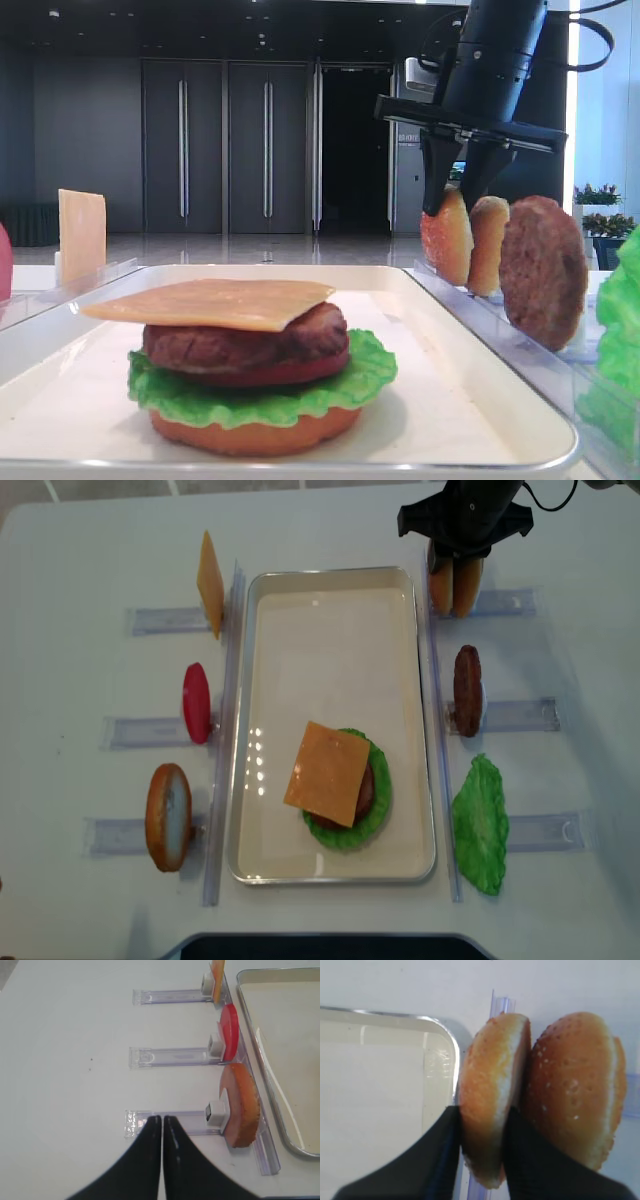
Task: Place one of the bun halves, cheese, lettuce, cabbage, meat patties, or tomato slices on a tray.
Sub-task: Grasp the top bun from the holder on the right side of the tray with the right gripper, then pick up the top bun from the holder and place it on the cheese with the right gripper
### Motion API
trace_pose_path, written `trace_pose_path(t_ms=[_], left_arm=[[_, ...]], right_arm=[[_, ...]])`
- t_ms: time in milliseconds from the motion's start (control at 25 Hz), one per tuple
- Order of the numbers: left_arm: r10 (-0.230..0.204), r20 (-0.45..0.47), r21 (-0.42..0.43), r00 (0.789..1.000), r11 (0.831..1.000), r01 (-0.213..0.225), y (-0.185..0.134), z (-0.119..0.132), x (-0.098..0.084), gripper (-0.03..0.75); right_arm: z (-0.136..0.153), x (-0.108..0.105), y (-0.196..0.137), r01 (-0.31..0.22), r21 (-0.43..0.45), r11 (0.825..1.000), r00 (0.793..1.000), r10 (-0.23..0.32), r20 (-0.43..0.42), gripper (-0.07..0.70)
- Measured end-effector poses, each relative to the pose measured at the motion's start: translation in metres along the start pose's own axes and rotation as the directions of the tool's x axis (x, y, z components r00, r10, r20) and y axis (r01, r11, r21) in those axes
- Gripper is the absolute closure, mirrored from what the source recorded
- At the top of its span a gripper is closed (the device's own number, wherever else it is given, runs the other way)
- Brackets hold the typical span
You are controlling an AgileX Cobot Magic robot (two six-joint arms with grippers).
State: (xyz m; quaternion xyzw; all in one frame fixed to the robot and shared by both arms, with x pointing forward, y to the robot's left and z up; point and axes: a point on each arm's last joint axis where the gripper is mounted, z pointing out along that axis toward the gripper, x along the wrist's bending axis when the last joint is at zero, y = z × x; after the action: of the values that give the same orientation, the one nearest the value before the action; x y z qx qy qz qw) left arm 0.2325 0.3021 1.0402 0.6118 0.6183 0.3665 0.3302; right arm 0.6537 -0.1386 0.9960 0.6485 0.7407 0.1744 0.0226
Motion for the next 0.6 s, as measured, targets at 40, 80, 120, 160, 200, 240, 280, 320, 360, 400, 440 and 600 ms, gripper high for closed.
trace_pose_path(t_ms=[40,80,120,160,200,240,280,320,360,400,440,600], left_arm=[[0.0,0.0,0.0,1.0,1.0,0.0,0.0,0.0,0.0,0.716],[0.0,0.0,0.0,1.0,1.0,0.0,0.0,0.0,0.0,0.716],[0.0,0.0,0.0,1.0,1.0,0.0,0.0,0.0,0.0,0.716],[0.0,0.0,0.0,1.0,1.0,0.0,0.0,0.0,0.0,0.716],[0.0,0.0,0.0,1.0,1.0,0.0,0.0,0.0,0.0,0.716],[0.0,0.0,0.0,1.0,1.0,0.0,0.0,0.0,0.0,0.716],[0.0,0.0,0.0,1.0,1.0,0.0,0.0,0.0,0.0,0.716],[0.0,0.0,0.0,1.0,1.0,0.0,0.0,0.0,0.0,0.716],[0.0,0.0,0.0,1.0,1.0,0.0,0.0,0.0,0.0,0.716],[0.0,0.0,0.0,1.0,1.0,0.0,0.0,0.0,0.0,0.716],[0.0,0.0,0.0,1.0,1.0,0.0,0.0,0.0,0.0,0.716],[0.0,0.0,0.0,1.0,1.0,0.0,0.0,0.0,0.0,0.716]], right_arm=[[0.0,0.0,0.0,0.0,0.004,1.0,1.0,0.0,0.001,0.412],[-0.001,0.0,0.0,0.0,0.004,1.0,1.0,0.0,0.0,0.412],[-0.003,0.0,-0.001,0.001,0.005,1.0,1.0,-0.001,0.0,0.412],[-0.006,0.001,-0.001,0.002,0.004,1.0,1.0,-0.002,-0.001,0.412],[-0.01,0.001,-0.001,0.002,0.002,1.0,1.0,-0.002,-0.003,0.412],[-0.015,0.002,-0.002,0.001,0.001,1.0,1.0,-0.001,-0.008,0.413],[-0.022,0.004,-0.002,-0.001,-0.007,1.0,1.0,0.0,-0.017,0.414],[-0.032,0.006,-0.003,-0.002,-0.016,1.0,1.0,0.002,-0.027,0.414],[-0.042,0.007,-0.004,-0.002,-0.025,1.0,0.999,0.001,-0.036,0.414],[-0.051,0.009,-0.006,-0.004,-0.031,1.0,0.999,0.003,-0.048,0.414],[-0.061,0.012,-0.007,-0.005,-0.045,0.999,0.998,0.002,-0.061,0.414],[-0.102,0.023,-0.016,-0.002,-0.096,0.995,0.993,-0.009,-0.121,0.414]])
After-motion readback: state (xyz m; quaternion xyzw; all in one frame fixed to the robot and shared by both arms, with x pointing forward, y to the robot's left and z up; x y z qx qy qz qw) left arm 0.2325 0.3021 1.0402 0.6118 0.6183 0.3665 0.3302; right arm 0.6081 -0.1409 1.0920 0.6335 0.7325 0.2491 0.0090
